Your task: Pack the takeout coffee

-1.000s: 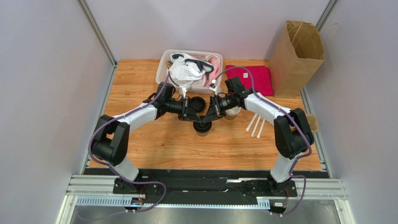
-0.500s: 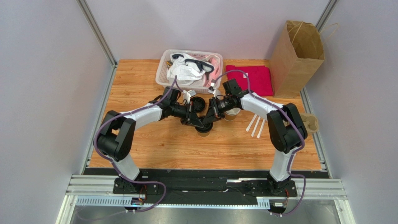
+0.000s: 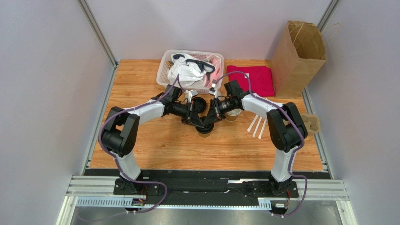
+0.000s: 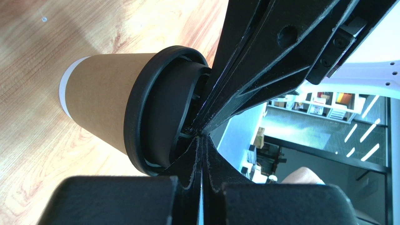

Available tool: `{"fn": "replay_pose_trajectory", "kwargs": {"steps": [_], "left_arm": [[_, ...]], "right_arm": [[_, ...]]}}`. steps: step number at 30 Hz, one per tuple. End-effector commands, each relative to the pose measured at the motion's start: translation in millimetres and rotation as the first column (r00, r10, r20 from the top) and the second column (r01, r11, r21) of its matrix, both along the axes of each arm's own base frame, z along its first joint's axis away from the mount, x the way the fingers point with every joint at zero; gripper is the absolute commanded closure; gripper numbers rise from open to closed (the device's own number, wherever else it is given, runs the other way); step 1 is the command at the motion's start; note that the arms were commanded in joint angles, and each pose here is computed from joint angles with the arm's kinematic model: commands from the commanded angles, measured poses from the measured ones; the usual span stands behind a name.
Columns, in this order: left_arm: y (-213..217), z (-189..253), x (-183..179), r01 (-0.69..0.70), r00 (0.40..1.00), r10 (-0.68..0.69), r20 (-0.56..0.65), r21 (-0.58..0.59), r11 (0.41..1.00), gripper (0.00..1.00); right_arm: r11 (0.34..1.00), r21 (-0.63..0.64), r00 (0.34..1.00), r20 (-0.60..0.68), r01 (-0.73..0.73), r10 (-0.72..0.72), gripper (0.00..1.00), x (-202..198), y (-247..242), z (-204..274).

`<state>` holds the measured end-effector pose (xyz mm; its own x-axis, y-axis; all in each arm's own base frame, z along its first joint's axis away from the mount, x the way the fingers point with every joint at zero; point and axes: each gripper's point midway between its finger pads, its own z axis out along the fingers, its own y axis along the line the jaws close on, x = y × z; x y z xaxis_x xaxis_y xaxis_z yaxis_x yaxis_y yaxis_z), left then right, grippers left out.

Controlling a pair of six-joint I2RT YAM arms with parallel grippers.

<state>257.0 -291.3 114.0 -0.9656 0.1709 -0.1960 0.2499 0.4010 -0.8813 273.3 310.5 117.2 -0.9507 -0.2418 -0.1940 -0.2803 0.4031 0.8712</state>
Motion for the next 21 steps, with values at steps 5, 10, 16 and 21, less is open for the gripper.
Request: {"fn": "replay_pose_trajectory", "kwargs": {"steps": [5, 10, 16, 21], "left_arm": [[12, -1, 19, -0.012, 0.992, 0.003, 0.128, 0.073, 0.997, 0.99], [5, 32, 19, 0.014, 0.986, -0.014, 0.167, -0.001, 1.000, 0.87], [5, 67, 14, 0.027, 0.973, -0.015, 0.230, -0.048, 0.998, 0.77], [16, 71, 10, -0.021, 0.970, 0.026, 0.241, -0.024, 0.999, 0.66]], "right_arm": [[0.999, 0.049, 1.000, 0.002, -0.025, 0.025, 0.92, -10, 2, 19], [0.992, 0.116, 0.998, 0.052, -0.044, 0.039, 0.72, -8, 7, 59], [0.990, 0.126, 0.995, 0.084, -0.069, 0.058, 0.55, -15, 3, 86], [0.998, 0.002, 0.978, 0.197, -0.066, 0.065, 0.43, -18, -18, 81]]}}
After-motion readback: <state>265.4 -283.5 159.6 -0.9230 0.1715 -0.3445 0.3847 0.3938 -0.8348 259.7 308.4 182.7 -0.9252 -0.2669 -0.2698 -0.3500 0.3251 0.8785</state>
